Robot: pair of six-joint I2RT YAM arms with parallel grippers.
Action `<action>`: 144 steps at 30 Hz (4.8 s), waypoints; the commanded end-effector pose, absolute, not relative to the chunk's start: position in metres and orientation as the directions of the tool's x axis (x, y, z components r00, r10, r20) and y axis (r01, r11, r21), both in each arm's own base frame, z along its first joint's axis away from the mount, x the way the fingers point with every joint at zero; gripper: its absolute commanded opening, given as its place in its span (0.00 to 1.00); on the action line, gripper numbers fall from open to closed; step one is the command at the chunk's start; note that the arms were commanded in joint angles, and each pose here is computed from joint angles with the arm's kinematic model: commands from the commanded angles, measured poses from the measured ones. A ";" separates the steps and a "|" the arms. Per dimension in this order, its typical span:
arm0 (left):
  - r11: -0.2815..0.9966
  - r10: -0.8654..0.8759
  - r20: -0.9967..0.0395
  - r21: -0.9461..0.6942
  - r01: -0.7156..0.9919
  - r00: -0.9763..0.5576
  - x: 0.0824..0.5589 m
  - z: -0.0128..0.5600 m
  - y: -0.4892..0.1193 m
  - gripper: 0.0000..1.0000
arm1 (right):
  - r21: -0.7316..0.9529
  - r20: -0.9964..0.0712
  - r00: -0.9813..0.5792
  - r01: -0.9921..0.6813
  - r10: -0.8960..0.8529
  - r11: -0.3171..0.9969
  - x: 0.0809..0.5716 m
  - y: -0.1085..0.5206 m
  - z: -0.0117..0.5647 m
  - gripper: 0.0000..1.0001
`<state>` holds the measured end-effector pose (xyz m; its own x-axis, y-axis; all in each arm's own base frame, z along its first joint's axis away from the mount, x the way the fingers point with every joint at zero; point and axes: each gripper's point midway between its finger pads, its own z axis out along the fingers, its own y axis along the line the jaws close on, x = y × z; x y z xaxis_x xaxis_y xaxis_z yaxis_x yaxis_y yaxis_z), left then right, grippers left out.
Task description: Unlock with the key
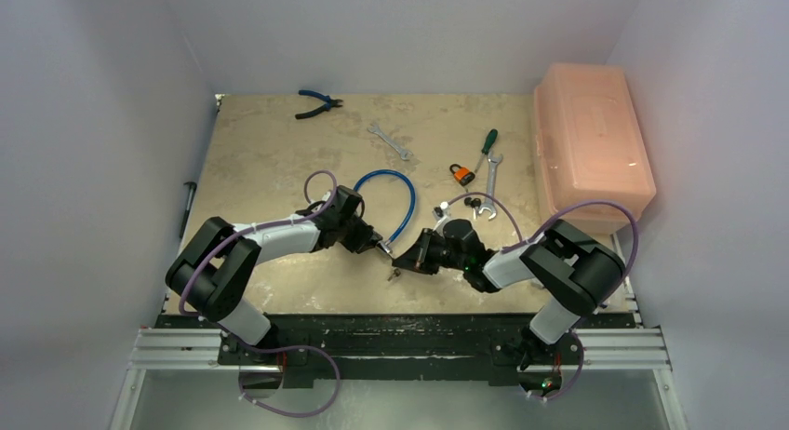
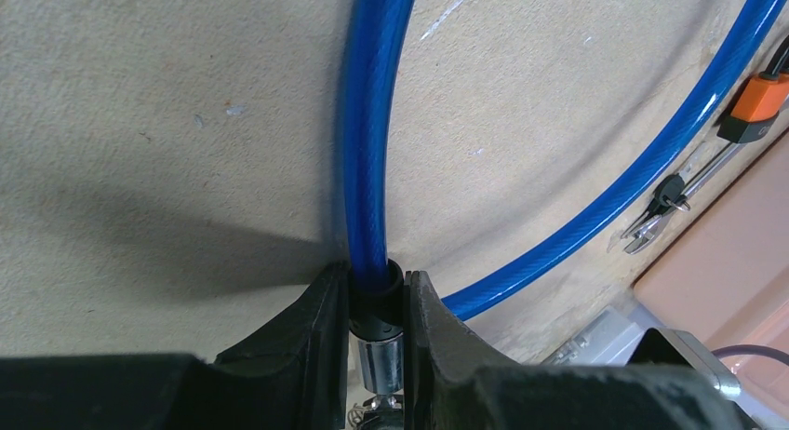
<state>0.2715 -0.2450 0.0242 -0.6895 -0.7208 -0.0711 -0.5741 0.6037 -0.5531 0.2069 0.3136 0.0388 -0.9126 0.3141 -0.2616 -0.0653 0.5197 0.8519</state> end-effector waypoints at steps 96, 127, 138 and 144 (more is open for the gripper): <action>0.589 -0.691 0.027 -0.558 -0.584 -0.722 0.240 0.017 -0.246 0.00 | 0.757 -0.513 -0.795 -0.242 0.324 0.607 0.279 0.324 0.070 0.00; 0.556 -0.645 0.104 -0.615 -0.559 -0.757 0.224 0.034 -0.269 0.00 | 0.829 -0.401 -0.833 -0.153 0.381 0.537 0.286 0.338 0.069 0.00; 0.548 -0.638 0.107 -0.633 -0.547 -0.763 0.215 0.036 -0.270 0.00 | 0.821 -0.441 -0.823 -0.210 0.357 0.530 0.292 0.343 0.085 0.00; 0.507 -0.651 0.073 -0.698 -0.505 -0.755 0.219 0.047 -0.267 0.00 | 0.867 -0.402 -0.831 -0.210 0.385 0.452 0.287 0.342 0.101 0.00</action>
<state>0.2627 -0.2309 0.0262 -0.6186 -0.7833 -0.0607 -0.5769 0.5054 -0.6417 0.2301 0.3346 0.0407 -0.9401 0.1983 -0.2774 -0.1214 0.5656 0.8157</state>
